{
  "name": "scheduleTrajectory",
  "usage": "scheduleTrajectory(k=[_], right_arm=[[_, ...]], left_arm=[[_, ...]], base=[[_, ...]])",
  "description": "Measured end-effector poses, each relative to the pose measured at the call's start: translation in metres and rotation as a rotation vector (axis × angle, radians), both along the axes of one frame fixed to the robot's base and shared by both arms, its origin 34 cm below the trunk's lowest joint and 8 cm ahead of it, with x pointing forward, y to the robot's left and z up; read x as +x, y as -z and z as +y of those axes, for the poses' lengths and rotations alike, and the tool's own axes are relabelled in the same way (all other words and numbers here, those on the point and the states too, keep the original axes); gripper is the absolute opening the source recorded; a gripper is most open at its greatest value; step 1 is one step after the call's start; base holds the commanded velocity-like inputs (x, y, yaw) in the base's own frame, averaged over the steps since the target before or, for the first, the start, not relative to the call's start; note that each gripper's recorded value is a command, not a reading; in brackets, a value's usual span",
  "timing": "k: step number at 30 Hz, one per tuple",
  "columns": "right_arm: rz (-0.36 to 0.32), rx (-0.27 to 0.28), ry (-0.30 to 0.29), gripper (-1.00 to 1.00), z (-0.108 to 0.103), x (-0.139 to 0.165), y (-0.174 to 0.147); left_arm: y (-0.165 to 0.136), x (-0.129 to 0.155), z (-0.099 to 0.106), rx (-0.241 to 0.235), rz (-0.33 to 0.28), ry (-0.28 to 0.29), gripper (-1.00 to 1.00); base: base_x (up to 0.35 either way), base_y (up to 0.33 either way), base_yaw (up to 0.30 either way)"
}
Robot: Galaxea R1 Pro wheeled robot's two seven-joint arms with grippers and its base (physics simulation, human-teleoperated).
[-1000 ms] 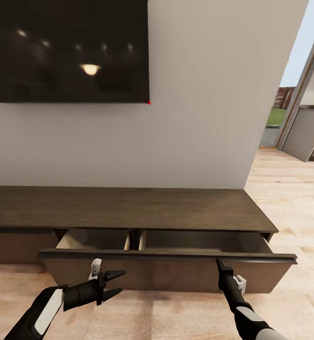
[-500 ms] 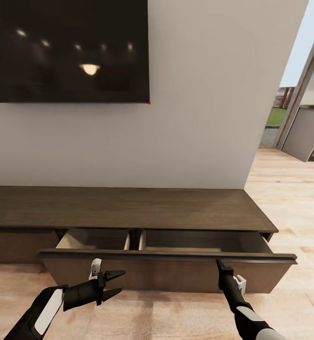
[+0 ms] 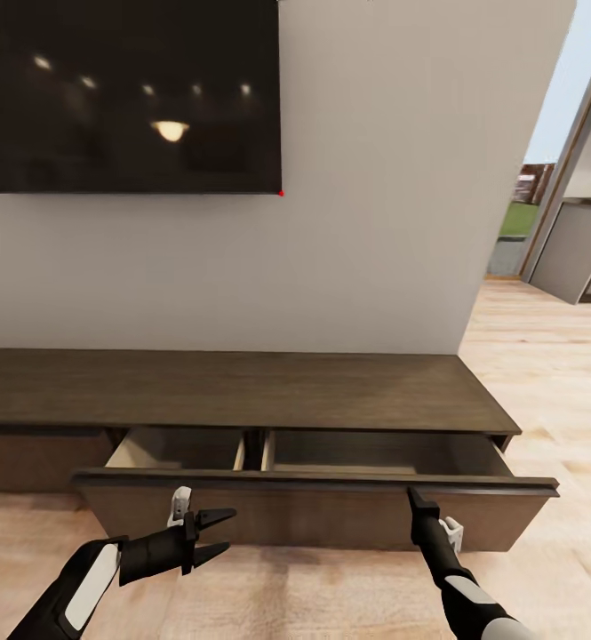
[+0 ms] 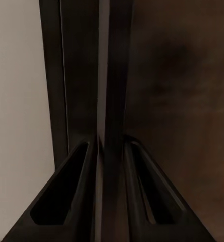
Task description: Place each of the two pumpkins and all three candles from the living room inside a cabinet in the living room (use any cabinet), then make sure every cabinet is closed, and position the cauldron so it is next to a table in the living room.
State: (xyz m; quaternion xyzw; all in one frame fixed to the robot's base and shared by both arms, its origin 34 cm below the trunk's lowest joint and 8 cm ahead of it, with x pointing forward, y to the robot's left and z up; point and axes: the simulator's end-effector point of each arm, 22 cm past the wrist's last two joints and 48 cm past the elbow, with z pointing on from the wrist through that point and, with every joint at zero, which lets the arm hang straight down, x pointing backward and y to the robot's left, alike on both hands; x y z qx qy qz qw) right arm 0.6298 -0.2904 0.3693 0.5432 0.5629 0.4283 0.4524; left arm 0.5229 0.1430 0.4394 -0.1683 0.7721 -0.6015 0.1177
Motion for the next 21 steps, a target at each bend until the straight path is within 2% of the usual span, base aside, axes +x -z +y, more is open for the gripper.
scheduleTrajectory(k=[21], right_arm=[[-0.001,-0.003,-0.003,-1.0,0.001,-0.0003,0.0]], left_arm=[[-0.0001,0.0001,0.0001,0.0,0.0,0.0,1.0]], base=[[-0.138,0.0,0.0]])
